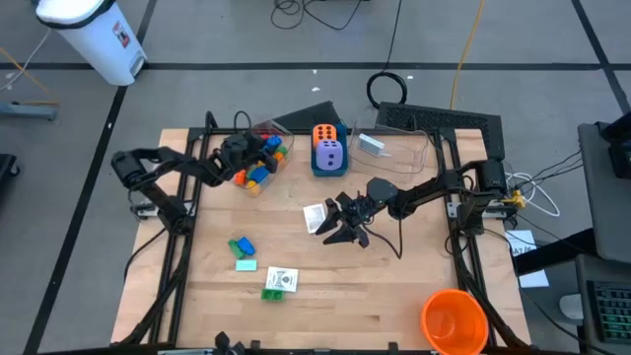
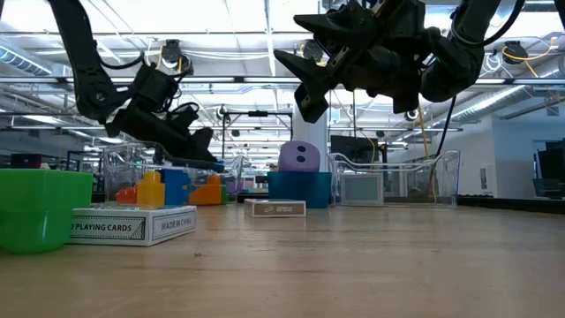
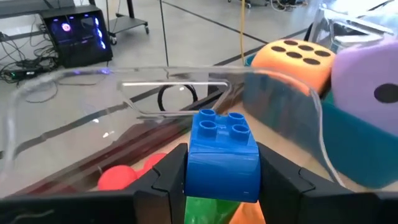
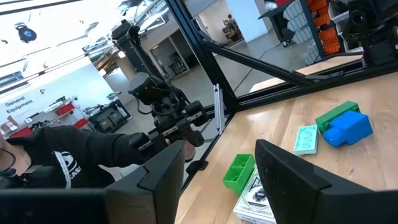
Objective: Pick & Place Toys
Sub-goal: Put the blue game piece into the left transparent bin, then put the green game piece into the left transparent bin
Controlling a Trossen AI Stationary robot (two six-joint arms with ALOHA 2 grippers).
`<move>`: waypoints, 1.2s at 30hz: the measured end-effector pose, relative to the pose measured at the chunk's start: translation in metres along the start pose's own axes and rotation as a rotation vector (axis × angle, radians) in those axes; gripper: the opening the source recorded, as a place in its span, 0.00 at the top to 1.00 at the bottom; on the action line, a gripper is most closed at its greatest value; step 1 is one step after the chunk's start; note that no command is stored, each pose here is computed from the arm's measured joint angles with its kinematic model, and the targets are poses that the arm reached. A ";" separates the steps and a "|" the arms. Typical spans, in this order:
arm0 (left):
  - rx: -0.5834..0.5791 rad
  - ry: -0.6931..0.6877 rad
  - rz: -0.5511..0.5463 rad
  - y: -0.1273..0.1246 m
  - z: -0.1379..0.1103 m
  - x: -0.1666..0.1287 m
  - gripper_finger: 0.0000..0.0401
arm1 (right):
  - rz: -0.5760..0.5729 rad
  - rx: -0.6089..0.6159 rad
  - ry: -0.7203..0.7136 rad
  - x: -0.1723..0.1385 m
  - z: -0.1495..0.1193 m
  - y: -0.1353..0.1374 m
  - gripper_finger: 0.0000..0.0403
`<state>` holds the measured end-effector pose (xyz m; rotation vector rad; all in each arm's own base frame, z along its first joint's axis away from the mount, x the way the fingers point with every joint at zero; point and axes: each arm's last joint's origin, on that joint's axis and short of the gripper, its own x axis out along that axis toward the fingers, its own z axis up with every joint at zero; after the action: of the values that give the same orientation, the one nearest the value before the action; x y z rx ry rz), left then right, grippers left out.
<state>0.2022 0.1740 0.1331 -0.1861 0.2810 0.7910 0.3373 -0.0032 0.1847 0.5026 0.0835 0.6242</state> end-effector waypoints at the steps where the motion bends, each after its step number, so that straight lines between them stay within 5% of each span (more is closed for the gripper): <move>1: 0.000 0.005 0.000 0.000 -0.001 0.001 0.64 | -0.001 0.002 0.002 0.000 0.000 0.000 0.53; 13: 0.001 0.040 0.008 0.002 -0.006 0.003 0.62 | -0.002 0.003 0.003 0.000 0.000 0.000 0.53; 26: -0.014 0.037 0.000 0.007 -0.004 0.002 0.34 | -0.001 0.003 0.003 0.000 0.000 0.000 0.53; 36: 0.006 -0.173 -0.042 -0.002 0.041 -0.026 0.30 | -0.001 0.003 0.003 0.000 0.000 0.000 0.53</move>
<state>0.1938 0.1667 0.1806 -0.1164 0.1154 0.7596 0.3373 -0.0032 0.1843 0.5042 0.0878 0.6239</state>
